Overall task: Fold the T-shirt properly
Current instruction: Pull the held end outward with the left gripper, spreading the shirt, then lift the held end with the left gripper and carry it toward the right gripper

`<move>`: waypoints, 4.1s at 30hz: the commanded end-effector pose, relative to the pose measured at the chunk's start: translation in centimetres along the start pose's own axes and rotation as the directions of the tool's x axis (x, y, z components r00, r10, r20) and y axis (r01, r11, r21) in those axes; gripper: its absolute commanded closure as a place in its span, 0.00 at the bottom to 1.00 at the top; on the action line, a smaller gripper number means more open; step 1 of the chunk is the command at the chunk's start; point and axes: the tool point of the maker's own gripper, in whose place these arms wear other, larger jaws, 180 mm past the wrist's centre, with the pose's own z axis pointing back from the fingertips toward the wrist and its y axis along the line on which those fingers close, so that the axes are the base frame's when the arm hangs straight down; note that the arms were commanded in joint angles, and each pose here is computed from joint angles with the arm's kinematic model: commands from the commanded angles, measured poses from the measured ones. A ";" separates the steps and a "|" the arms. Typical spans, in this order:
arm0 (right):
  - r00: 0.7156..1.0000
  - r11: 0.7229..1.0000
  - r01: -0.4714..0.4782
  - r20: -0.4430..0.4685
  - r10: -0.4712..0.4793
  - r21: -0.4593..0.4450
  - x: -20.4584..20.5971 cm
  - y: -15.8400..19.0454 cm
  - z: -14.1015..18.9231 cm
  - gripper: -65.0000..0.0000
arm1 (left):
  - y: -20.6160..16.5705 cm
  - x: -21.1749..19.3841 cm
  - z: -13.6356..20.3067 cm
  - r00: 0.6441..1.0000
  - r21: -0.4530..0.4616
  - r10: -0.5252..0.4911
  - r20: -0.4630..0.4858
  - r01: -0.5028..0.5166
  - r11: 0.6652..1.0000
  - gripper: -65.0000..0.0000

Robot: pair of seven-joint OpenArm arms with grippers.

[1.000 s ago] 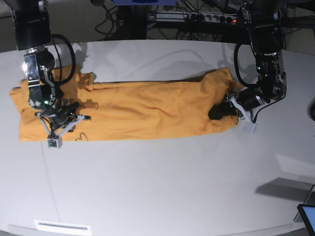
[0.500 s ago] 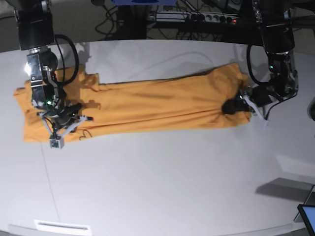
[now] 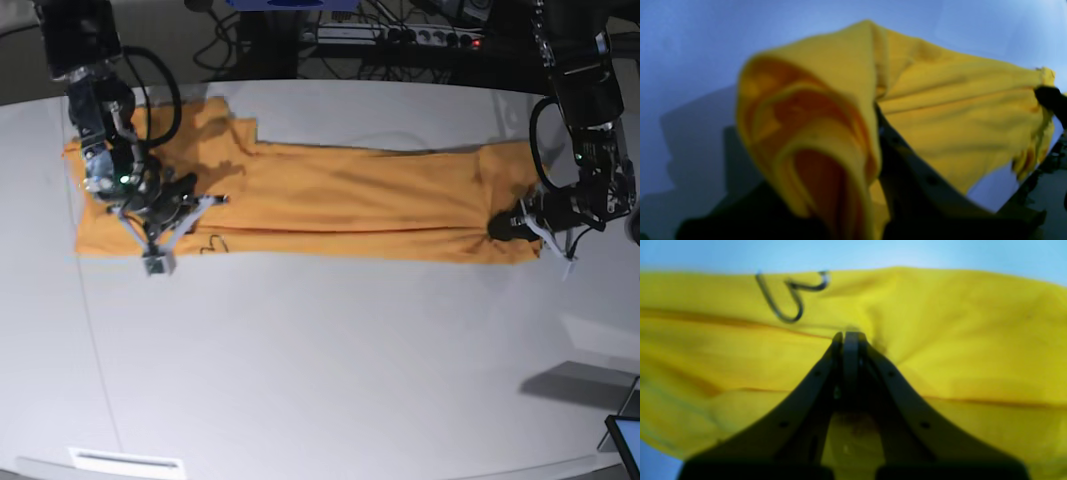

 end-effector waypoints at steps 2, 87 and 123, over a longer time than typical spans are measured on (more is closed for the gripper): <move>0.999 0.998 -0.033 -0.020 0.034 0.058 -0.2 2.2 0.4 1.00 | -0.3 3.3 1.4 0.998 0.007 -0.036 0.057 0.035 0.999 1.00; 0.995 0.988 -0.089 -0.037 0.095 0.130 -0.4 5.4 4.1 1.00 | -15.5 8.8 0.9 0.980 -0.353 0.171 0.101 -0.125 0.927 1.00; 0.999 0.999 0.013 -0.050 -0.011 0.029 -0.9 0.8 1.6 1.00 | -28.4 2.8 -7.4 0.992 -0.504 -0.031 -0.121 -0.035 0.863 1.00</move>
